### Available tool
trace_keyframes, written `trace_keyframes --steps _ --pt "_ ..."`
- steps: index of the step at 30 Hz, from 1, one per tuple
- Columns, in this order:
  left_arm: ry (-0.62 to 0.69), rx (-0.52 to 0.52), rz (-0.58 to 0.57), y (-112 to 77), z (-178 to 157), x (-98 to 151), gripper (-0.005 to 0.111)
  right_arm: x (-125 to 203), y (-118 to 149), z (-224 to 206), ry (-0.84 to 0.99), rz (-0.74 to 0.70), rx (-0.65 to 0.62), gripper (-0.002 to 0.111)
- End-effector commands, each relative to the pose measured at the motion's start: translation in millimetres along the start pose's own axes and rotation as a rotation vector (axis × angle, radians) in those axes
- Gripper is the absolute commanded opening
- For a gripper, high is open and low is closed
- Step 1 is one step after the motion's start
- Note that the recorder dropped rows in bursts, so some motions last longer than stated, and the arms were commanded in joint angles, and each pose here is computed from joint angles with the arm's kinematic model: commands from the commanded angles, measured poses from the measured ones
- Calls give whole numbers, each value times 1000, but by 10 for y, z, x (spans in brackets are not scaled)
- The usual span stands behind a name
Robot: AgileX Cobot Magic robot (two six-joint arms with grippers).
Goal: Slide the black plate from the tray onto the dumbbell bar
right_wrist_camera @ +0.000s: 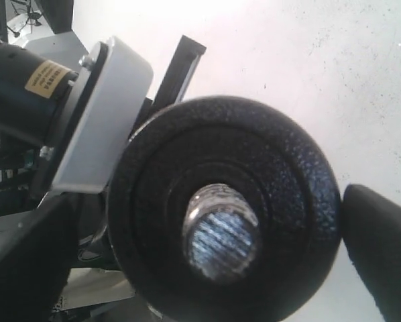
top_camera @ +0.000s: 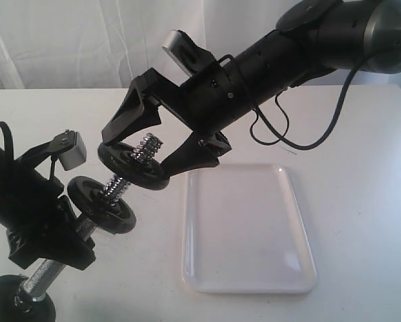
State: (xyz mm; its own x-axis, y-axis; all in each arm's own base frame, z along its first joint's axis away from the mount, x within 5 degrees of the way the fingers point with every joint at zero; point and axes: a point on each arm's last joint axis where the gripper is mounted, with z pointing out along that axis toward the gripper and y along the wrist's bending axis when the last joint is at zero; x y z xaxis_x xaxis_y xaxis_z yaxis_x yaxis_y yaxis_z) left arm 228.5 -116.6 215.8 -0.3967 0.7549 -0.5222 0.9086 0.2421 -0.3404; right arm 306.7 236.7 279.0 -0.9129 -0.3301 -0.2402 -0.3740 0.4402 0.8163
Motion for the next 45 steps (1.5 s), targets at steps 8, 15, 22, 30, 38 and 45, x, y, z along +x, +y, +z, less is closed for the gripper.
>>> trace_keyframes --steps 8,15,22,30,38,45 --pt "-210 77 -51 -143 -127 -251 0 16 153 -58 -1 -103 -62 103" --pt "-210 77 -51 -143 -127 -251 0 25 -26 -155 29 -160 60 103" --pt "-211 68 -52 -135 -126 -253 0 -26 -149 -322 -14 -129 77 103" --pt "-222 11 -58 -82 -126 -261 0 -43 -232 -420 -33 -84 101 103" --pt "-249 -116 -180 102 -89 -266 0 -25 -272 -425 -11 -85 144 103" --pt "-273 -168 -367 333 51 -235 0 8 -221 -497 3 -186 199 91"
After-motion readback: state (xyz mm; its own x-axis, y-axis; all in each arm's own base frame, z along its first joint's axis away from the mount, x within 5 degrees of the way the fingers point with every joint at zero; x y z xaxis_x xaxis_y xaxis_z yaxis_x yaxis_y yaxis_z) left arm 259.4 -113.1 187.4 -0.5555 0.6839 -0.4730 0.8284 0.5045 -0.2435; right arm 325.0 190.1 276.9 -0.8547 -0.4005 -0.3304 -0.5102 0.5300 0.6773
